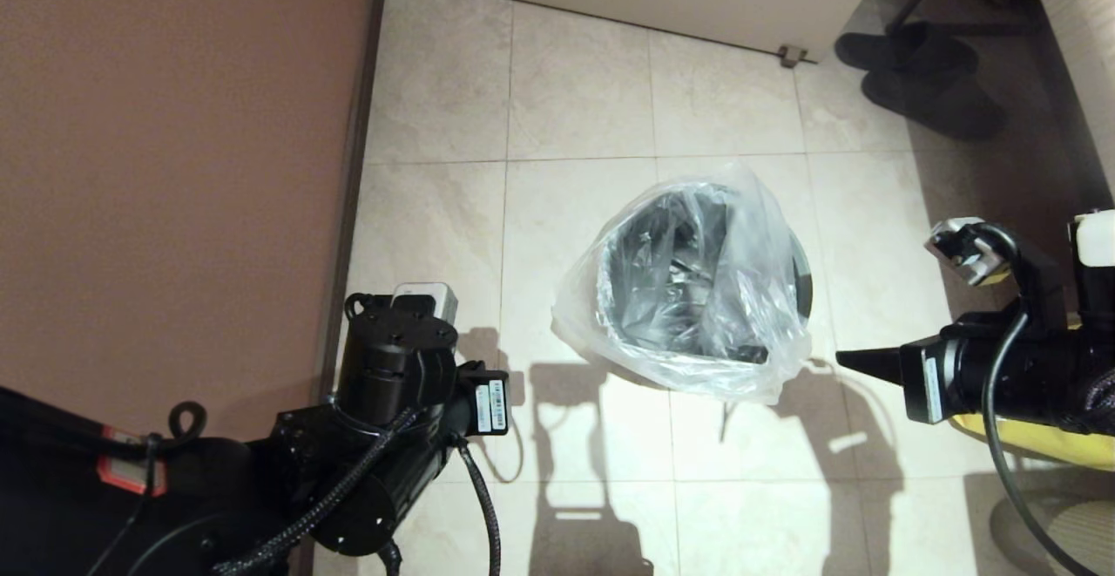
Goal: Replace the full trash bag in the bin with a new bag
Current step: Put the new garbage bag on the trash can
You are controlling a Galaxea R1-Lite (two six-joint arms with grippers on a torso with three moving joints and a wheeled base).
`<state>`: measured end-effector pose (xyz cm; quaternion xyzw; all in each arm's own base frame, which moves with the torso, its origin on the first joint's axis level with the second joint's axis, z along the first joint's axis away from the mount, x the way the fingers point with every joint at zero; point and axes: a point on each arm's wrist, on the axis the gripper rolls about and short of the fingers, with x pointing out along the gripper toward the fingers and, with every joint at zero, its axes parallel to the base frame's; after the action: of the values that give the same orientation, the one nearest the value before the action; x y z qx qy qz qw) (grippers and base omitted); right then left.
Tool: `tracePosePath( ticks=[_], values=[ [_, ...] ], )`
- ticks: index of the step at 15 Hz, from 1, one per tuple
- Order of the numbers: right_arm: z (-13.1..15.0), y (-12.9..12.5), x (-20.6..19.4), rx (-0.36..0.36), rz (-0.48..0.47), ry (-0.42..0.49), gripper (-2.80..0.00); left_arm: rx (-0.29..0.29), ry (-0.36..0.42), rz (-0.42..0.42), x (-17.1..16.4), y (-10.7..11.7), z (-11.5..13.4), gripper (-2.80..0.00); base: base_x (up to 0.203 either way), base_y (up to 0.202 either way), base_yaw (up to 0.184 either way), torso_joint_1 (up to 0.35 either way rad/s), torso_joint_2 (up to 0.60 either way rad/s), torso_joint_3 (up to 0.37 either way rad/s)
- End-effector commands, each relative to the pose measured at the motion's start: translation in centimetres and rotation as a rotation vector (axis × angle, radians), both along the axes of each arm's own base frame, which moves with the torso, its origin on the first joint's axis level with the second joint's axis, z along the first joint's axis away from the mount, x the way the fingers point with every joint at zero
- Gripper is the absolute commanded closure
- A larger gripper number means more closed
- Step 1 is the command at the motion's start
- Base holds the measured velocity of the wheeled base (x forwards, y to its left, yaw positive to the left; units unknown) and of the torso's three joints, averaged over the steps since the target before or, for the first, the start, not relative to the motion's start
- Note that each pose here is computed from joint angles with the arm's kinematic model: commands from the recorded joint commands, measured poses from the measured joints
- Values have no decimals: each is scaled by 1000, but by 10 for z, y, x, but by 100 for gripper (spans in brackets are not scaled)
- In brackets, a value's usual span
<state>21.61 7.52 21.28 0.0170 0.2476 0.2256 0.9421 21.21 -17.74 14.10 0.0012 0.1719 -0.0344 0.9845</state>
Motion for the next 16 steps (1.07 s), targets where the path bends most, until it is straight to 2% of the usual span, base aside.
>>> tracePosePath(
  ticks=[1, 3, 8, 10, 12, 13, 16],
  values=[
    [-2, -2, 6, 14, -14, -42, -280, -12, -9, 33, 5, 8, 3, 0, 0, 0, 0, 0, 0, 0],
    [-9, -4, 6, 12, -8, -90, -280, -26, -28, 62, 1, 21, 10, 0, 0, 0, 0, 0, 0, 0],
    [-35, 6, 32, 10, 88, -95, -280, 17, -5, 134, 4, 34, 1, 0, 0, 0, 0, 0, 0, 0],
    [-43, 6, 29, -11, 141, -103, -280, 24, -6, 151, 4, 35, 0, 0, 0, 0, 0, 0, 0, 0],
    [-45, 7, 31, -45, 189, -155, -280, 30, 1, 155, 5, 35, -3, 0, 0, 0, 0, 0, 0, 0],
    [-48, 9, 35, -58, 198, -175, 0, 31, 1, 157, 6, 35, -3, 0, 0, 0, 0, 0, 0, 0],
    [-57, 24, 53, -63, 226, -247, 0, 30, 0, 158, 5, 36, -3, 0, 0, 0, 0, 0, 0, 0]
  ],
)
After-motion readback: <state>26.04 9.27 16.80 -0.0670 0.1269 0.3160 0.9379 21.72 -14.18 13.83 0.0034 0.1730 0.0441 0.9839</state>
